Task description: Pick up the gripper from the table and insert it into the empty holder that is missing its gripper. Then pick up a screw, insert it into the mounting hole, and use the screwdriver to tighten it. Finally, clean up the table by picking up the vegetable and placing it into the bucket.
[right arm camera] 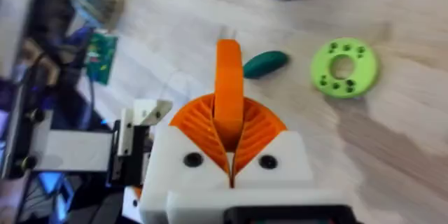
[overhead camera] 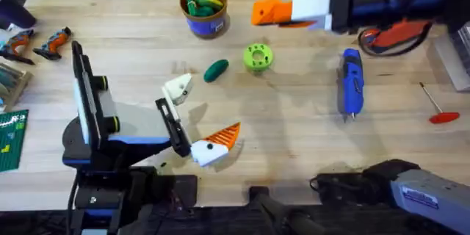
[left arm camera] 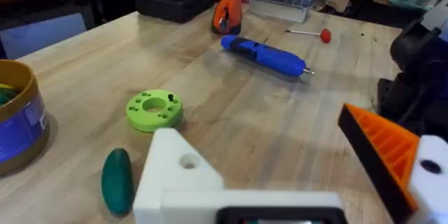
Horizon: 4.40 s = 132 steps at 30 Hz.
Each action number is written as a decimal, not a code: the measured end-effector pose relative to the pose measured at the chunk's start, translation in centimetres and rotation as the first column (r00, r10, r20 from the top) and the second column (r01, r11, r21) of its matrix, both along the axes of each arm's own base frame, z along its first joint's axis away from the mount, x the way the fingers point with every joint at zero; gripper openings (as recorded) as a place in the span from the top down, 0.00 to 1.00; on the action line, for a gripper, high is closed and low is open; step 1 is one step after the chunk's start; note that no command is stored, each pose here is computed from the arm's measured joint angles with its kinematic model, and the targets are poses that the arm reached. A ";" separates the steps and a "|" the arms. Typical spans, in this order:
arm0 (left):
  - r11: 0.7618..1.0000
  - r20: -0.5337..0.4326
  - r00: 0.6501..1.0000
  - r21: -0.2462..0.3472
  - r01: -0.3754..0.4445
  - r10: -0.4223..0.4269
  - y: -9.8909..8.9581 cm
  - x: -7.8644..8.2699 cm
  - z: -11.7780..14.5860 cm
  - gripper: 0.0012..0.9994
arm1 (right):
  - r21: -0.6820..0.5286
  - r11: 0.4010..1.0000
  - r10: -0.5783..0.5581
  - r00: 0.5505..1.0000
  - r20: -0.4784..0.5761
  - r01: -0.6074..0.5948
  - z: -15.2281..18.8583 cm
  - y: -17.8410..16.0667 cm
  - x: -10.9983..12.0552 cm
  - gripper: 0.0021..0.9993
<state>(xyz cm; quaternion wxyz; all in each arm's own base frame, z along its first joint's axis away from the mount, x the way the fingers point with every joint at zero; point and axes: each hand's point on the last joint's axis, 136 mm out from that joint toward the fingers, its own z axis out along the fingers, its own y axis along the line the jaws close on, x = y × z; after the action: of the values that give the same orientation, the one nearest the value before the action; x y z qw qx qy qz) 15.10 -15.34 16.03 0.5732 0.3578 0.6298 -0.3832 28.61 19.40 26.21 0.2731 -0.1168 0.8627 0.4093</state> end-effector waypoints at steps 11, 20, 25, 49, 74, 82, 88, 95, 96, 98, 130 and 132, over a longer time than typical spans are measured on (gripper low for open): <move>1.000 0.000 1.000 0.000 0.000 0.000 0.0 0.0 0.0 0.01 | 0.316 0.935 0.195 0.978 -0.071 -0.163 -2.6 0.9 -1.9 0.99; 1.000 0.000 1.000 0.000 0.000 0.000 0.0 0.0 0.0 0.01 | 0.468 0.845 0.364 0.919 -0.151 -0.258 -4.1 2.2 -2.3 0.99; 1.000 0.000 1.000 0.000 0.000 0.000 0.0 0.0 0.0 0.01 | 0.523 0.802 0.439 0.878 -0.189 -0.288 -5.5 3.0 -2.3 0.99; 1.000 0.000 1.000 0.000 0.000 0.000 0.0 0.0 0.0 0.01 | 0.607 0.729 0.549 0.799 -0.244 -0.316 -7.7 4.1 -2.5 0.99; 1.000 0.000 1.000 0.000 0.000 0.000 0.0 0.0 0.0 0.01 | 0.623 0.701 0.628 0.714 -0.308 -0.347 -10.9 7.2 -4.0 0.99; 1.000 0.000 1.000 0.000 0.000 0.000 0.0 0.0 0.0 0.01 | 0.617 0.677 0.655 0.709 -0.260 -0.400 -10.7 8.2 -4.3 0.99; 1.000 0.000 1.000 0.000 0.000 0.000 0.0 0.0 0.0 0.01 | 0.623 0.678 0.663 0.690 -0.290 -0.390 -11.6 8.7 -4.3 0.99; 1.000 0.000 1.000 0.000 0.000 0.000 0.0 0.0 0.0 0.01 | 0.626 0.668 0.689 0.653 -0.315 -0.402 -11.5 9.8 -5.5 0.99; 1.000 0.000 1.000 0.000 0.000 0.000 0.0 0.0 0.0 0.01 | 0.627 0.667 0.692 0.645 -0.323 -0.402 -11.5 9.9 -5.7 0.99; 1.000 0.000 1.000 0.000 0.000 0.000 0.0 0.0 0.0 0.01 | 0.630 0.669 0.698 0.623 -0.352 -0.394 -11.4 10.3 -6.2 0.99; 1.000 0.000 1.000 0.000 0.000 0.000 0.0 0.0 0.0 0.01 | 0.629 0.641 0.733 0.596 -0.329 -0.440 -9.4 11.5 -7.5 0.99; 1.000 0.000 1.000 0.000 0.000 0.000 0.0 0.0 0.0 0.01 | 0.629 0.639 0.734 0.594 -0.329 -0.442 -9.4 11.6 -7.6 0.99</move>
<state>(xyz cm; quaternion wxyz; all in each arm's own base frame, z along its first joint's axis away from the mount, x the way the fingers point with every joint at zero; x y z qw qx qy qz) 15.10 -15.34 16.03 0.5731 0.3577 0.6298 -0.3833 21.00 30.97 16.77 -0.1293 -0.2085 0.6766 0.6943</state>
